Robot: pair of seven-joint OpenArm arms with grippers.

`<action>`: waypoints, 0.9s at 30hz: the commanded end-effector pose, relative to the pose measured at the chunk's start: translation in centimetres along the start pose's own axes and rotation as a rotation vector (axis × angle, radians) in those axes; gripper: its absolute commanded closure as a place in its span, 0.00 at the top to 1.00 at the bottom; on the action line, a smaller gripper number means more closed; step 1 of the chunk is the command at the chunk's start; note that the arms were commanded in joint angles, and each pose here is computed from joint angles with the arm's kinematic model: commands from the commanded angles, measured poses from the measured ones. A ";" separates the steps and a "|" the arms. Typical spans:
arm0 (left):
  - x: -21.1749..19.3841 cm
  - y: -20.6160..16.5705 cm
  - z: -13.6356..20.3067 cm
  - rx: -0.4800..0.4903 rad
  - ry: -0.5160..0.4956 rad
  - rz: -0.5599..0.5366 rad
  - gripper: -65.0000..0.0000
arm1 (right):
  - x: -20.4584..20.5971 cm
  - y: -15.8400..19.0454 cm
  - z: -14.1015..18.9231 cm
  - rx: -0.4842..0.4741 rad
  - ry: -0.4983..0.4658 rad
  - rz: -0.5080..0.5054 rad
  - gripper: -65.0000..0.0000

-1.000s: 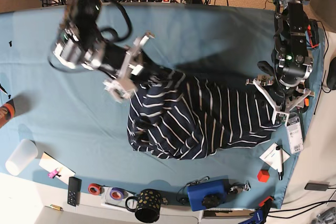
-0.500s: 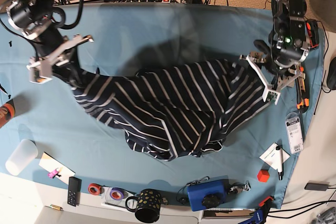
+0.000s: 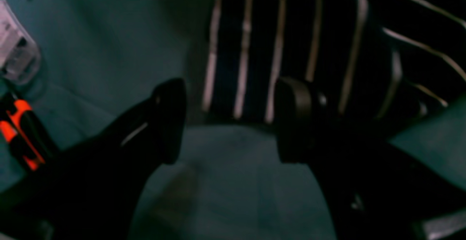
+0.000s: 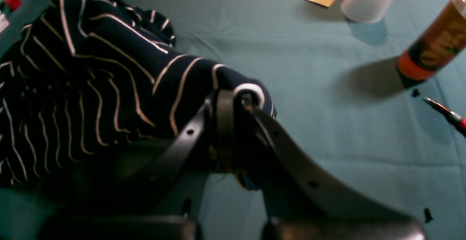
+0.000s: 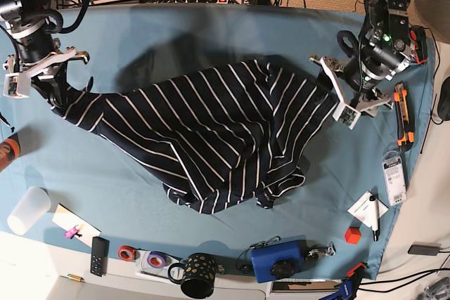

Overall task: Layout the t-shirt on the table in an organized manner, then fold the t-shirt properly
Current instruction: 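Pull the shirt apart with both grippers, stretching it between them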

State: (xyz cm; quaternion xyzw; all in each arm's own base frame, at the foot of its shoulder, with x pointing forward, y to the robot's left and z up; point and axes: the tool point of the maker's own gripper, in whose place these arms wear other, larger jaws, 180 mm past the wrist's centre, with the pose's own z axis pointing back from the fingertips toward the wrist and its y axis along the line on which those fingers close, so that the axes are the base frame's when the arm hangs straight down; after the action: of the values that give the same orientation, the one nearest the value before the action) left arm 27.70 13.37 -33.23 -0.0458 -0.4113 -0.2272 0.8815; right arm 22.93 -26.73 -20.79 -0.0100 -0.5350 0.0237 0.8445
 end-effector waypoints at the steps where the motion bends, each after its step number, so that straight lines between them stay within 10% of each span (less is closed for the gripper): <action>1: 1.3 0.5 0.1 0.009 -0.043 0.002 0.58 | 1.3 -0.2 0.3 -0.006 -0.042 0.034 0.00; 21: -4.3 -1.4 -4.9 -0.268 0.153 0.227 0.57 | 1.0 -1.4 0.4 -0.060 -0.006 0.073 0.00; 27: -3.8 -1.8 -4.9 -0.287 0.133 0.283 0.13 | 1.0 -1.4 0.4 -0.060 -0.006 0.073 0.00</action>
State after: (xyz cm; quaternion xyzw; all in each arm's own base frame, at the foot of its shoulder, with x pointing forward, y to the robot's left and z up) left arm 27.94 11.58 -39.89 -0.2177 -0.3010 -0.1566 0.9152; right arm 22.72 -28.15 -20.93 -0.0483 -0.5184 0.0279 0.8533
